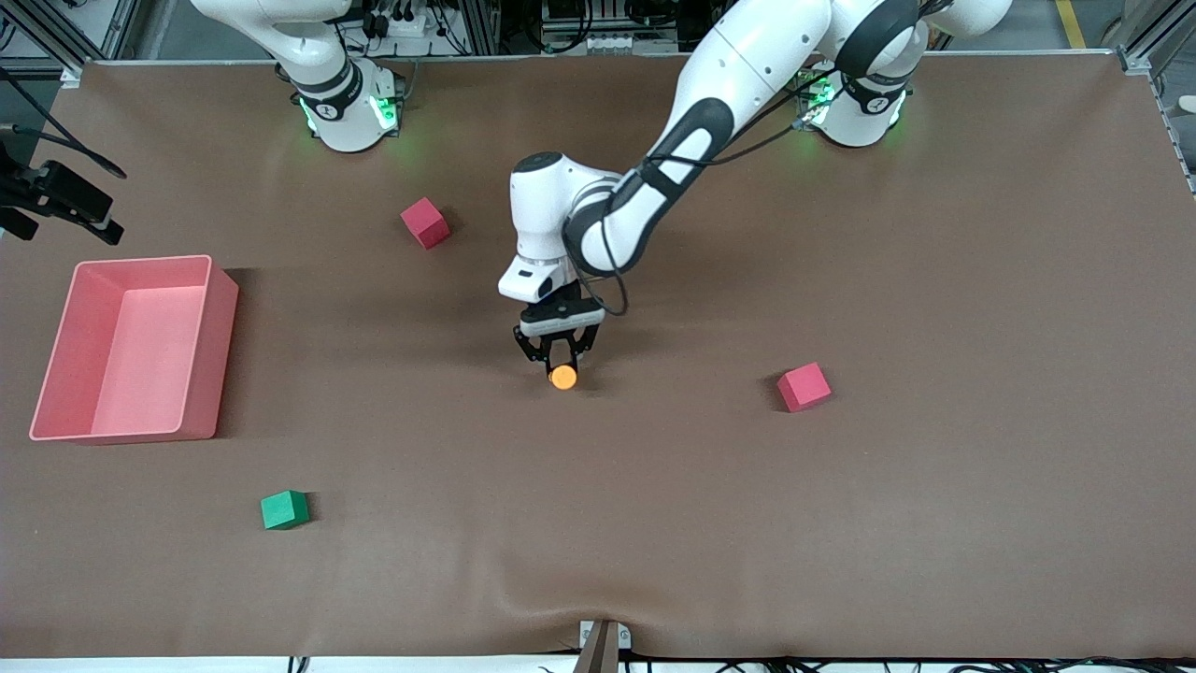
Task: Place and upright button with both arms
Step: 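Grasp the button with the left gripper and stand it upright, then open the left gripper and lift it off the button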
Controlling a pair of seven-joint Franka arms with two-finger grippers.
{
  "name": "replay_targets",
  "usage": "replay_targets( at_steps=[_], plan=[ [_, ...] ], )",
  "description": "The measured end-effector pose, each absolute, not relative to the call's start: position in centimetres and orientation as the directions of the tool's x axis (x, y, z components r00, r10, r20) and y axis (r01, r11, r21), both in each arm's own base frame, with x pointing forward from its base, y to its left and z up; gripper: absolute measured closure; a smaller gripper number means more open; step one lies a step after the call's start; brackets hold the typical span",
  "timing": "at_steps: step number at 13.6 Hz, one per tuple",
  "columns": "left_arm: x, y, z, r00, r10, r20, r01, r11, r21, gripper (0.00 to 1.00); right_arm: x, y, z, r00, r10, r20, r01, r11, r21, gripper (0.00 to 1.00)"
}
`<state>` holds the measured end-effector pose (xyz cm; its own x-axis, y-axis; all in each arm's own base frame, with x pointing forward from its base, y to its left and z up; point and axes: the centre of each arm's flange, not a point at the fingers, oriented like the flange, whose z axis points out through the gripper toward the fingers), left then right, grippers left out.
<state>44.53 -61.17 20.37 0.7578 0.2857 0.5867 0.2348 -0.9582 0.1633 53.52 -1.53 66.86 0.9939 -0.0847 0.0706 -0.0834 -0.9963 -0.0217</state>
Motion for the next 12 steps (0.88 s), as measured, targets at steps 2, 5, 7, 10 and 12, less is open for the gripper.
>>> replay_targets(
  at_steps=[2,5,7,10,12],
  plan=[
    [43.1,-61.7,18.8,0.734,0.267,0.625,0.211,-0.964,0.164,0.58,53.5,-1.5,66.9,0.994,-0.085,0.071,-0.083,-0.996,-0.022,0.00],
    [41.8,-61.4,16.1,0.719,0.212,0.661,0.172,-0.977,0.127,0.58,53.5,-1.5,66.9,0.994,-0.084,0.071,-0.083,-0.996,-0.022,0.00],
    [41.6,-61.0,15.1,0.716,0.179,0.675,0.150,-0.983,0.101,0.58,53.5,-1.5,66.9,0.994,-0.083,0.071,-0.082,-0.996,-0.022,0.00],
    [41.2,-61.0,14.8,0.716,0.171,0.677,0.143,-0.985,0.097,0.58,53.5,-1.5,66.8,0.994,-0.083,0.070,-0.082,-0.996,-0.022,0.00],
    [40.9,-61.1,14.7,0.716,0.181,0.674,0.150,-0.983,0.105,0.58,53.5,-1.5,66.8,0.994,-0.083,0.070,-0.082,-0.996,-0.022,0.00]
  ],
)
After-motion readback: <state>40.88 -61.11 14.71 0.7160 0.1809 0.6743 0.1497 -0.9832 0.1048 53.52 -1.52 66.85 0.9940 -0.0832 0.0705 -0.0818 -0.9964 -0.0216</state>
